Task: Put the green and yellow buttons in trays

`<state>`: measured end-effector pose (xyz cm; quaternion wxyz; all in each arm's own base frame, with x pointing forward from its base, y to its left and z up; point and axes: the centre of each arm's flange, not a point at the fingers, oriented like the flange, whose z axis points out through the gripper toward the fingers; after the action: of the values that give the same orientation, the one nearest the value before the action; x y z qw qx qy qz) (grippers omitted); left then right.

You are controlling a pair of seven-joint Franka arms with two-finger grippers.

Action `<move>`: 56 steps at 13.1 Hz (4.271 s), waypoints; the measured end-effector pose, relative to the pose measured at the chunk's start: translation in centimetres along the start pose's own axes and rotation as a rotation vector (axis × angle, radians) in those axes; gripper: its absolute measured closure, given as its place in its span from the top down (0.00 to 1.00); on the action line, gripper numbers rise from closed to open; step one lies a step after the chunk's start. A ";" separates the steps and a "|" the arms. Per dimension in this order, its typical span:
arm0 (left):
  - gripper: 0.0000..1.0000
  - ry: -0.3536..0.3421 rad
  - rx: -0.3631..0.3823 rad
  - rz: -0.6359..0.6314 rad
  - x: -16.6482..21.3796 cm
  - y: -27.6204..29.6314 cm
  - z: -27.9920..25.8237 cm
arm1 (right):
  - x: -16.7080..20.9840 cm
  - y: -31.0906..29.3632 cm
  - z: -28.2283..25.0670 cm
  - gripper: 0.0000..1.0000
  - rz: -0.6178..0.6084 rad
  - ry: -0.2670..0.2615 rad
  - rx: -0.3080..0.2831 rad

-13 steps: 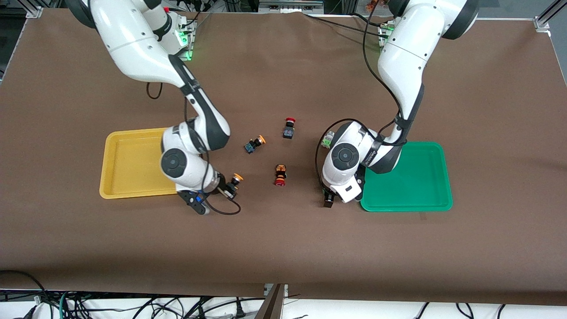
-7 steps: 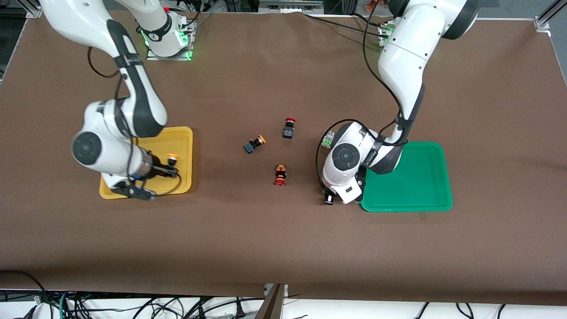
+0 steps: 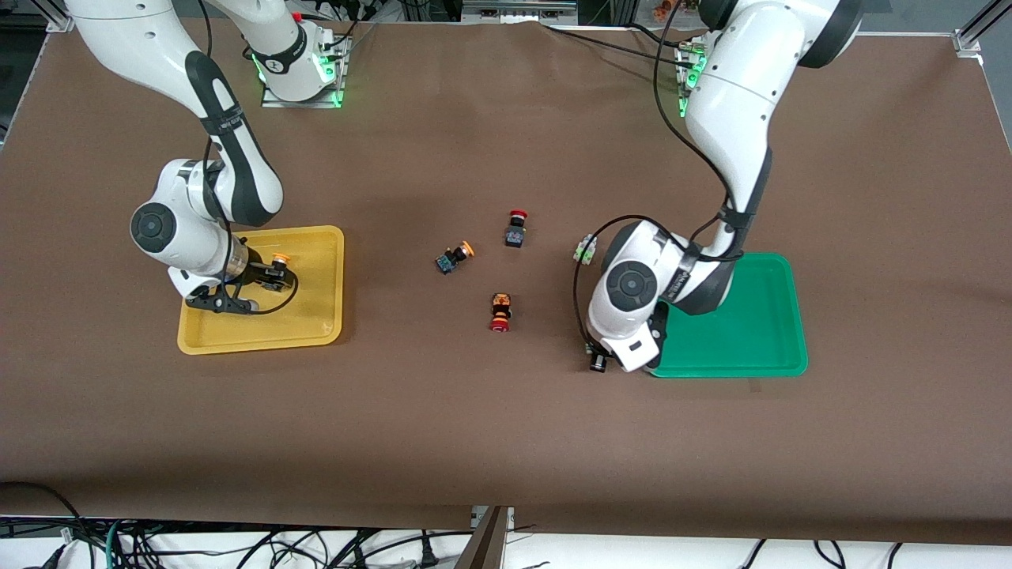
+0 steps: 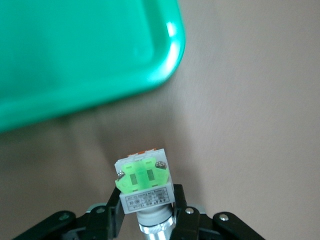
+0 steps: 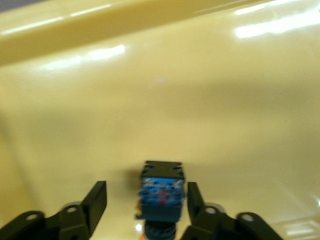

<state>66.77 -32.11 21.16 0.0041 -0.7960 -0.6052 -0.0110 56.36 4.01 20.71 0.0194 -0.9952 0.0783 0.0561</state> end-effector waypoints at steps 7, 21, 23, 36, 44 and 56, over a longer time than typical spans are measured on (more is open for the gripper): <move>0.42 -0.018 0.245 0.322 12.2 -2.3 -3.7 | -3.4 -20.4 -5.0 0.93 0.396 -0.103 0.128; 1.00 -0.276 0.288 1.117 6.3 -8.8 -18.0 | -11.0 -32.6 6.2 0.52 0.574 -0.020 0.192; 1.00 -0.324 0.290 1.291 2.6 -9.7 -16.6 | -10.8 -32.2 5.5 0.41 0.560 -0.027 0.179; 1.00 -0.163 -0.019 1.793 -6.6 -17.7 2.0 | -0.9 -7.8 -1.5 0.41 0.147 -0.105 -0.003; 0.41 -0.143 -0.009 1.832 -6.8 -17.5 2.7 | 0.5 -7.3 -2.1 0.90 0.156 -0.082 0.060; 0.41 -0.160 0.281 1.673 24.0 -12.1 -2.7 | -7.3 -6.9 -30.4 1.00 -0.019 0.057 0.063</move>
<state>61.45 -5.81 24.36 0.0667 -0.9716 0.1881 0.1271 53.60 10.51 51.92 0.0492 -0.9959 0.0713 0.0250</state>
